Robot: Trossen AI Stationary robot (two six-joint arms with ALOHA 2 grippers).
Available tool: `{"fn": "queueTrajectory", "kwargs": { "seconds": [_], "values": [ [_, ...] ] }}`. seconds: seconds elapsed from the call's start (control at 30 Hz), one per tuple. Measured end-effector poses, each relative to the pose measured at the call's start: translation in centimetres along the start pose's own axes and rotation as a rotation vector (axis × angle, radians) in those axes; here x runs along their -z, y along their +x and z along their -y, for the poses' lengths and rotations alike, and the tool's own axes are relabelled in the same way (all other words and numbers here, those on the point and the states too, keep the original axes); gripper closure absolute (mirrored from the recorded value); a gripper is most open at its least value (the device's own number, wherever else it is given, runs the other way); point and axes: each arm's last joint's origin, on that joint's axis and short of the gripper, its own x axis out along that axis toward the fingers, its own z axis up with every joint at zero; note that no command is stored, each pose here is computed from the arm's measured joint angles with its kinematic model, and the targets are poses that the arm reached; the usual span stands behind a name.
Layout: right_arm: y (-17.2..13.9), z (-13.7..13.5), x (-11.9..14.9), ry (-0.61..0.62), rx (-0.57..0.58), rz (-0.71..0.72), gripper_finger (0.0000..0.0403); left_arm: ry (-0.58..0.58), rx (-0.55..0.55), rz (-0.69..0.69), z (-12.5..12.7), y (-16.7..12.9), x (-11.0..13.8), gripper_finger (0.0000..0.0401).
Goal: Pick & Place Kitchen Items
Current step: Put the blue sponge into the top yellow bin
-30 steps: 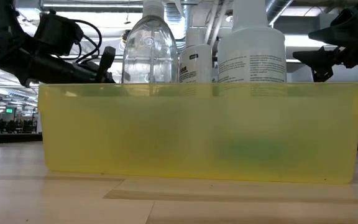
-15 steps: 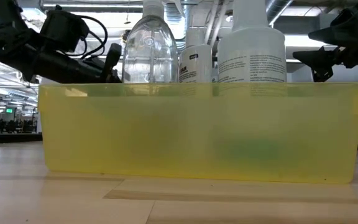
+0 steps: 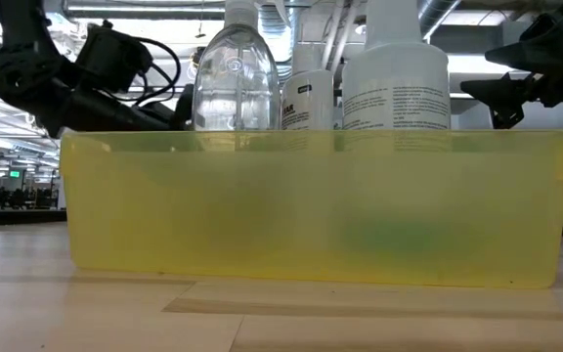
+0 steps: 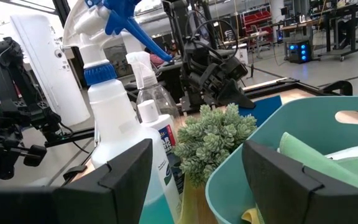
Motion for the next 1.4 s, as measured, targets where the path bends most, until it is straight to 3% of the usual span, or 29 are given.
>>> {"fn": "queueTrajectory", "kwargs": {
  "seconds": [0.27,0.63,1.4],
  "values": [
    [0.0,0.0,-0.01,0.0,0.0,0.0,0.0163,-0.004,0.004,-0.003,-0.13,0.18,0.19,0.0392],
    [0.0,0.0,0.0,0.0,0.0,0.0,0.0163,-0.001,-0.001,-0.006,-0.19,0.17,0.23,0.0356],
    [0.0,0.0,-0.01,0.0,0.0,0.0,0.0163,0.032,0.002,-0.004,-0.25,-0.13,0.1,0.0215]
  ]
}}
